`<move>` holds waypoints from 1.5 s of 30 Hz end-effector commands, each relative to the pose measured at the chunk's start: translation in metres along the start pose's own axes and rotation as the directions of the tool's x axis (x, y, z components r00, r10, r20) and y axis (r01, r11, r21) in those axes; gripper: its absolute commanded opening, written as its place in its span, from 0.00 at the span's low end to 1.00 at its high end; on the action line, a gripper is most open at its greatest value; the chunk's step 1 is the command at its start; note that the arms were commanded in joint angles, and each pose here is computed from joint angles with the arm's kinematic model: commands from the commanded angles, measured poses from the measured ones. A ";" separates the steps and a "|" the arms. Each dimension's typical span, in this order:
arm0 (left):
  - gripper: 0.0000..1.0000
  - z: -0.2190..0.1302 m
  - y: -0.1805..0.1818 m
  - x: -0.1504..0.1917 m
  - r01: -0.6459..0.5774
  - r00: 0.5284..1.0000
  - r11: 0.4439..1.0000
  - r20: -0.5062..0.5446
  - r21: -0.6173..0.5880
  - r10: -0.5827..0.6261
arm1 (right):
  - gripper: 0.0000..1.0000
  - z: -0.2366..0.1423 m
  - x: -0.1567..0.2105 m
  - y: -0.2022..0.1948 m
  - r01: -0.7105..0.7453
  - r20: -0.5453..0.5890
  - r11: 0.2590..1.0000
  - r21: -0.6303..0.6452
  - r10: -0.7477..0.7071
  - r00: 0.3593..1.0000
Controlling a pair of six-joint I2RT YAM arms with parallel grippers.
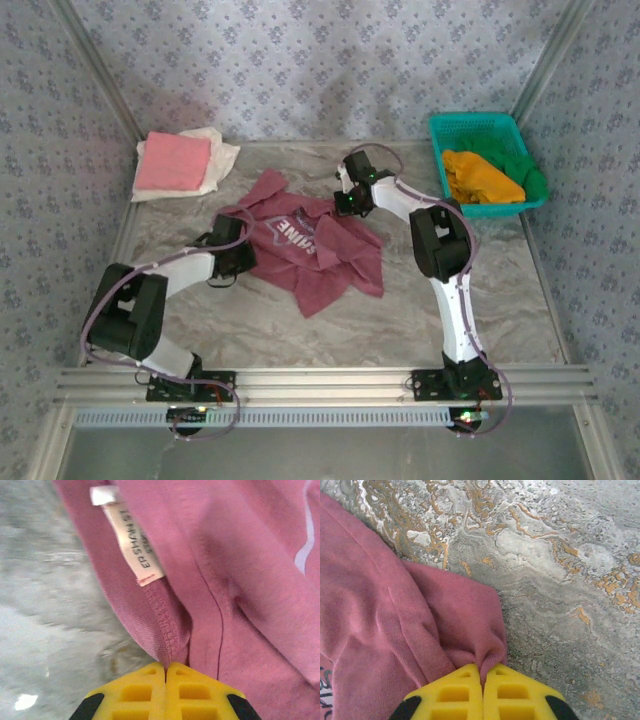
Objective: Fold and stack the t-shirts
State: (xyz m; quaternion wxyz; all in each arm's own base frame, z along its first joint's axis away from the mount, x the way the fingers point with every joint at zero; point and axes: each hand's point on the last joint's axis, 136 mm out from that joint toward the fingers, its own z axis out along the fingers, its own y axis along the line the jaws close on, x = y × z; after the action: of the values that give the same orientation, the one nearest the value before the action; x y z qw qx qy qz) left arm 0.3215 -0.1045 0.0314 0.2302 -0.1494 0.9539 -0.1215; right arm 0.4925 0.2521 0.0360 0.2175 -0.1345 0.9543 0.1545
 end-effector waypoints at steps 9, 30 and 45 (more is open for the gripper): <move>0.00 -0.050 0.066 -0.009 0.077 0.996 0.990 0.055 -0.117 -0.071 | 0.00 -0.092 -0.032 -0.082 -0.263 0.165 0.953 0.149 0.238 0.957; 0.50 -0.090 -0.025 -0.015 -0.254 0.966 0.967 0.057 0.013 0.253 | 0.65 -0.164 0.045 -0.062 -0.304 0.194 0.940 0.152 0.273 0.942; 0.76 -0.030 -0.124 0.145 -0.664 0.687 0.703 -0.164 0.253 0.708 | 0.65 -0.147 0.101 -0.063 -0.368 0.117 0.922 0.118 0.355 0.927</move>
State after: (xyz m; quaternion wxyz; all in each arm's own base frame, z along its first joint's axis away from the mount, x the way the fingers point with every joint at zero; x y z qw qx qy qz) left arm 0.2067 -0.2535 0.0396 0.1401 0.2254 0.9526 -0.1486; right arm 0.3649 0.1196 0.0943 0.2345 0.0514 0.9644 0.1105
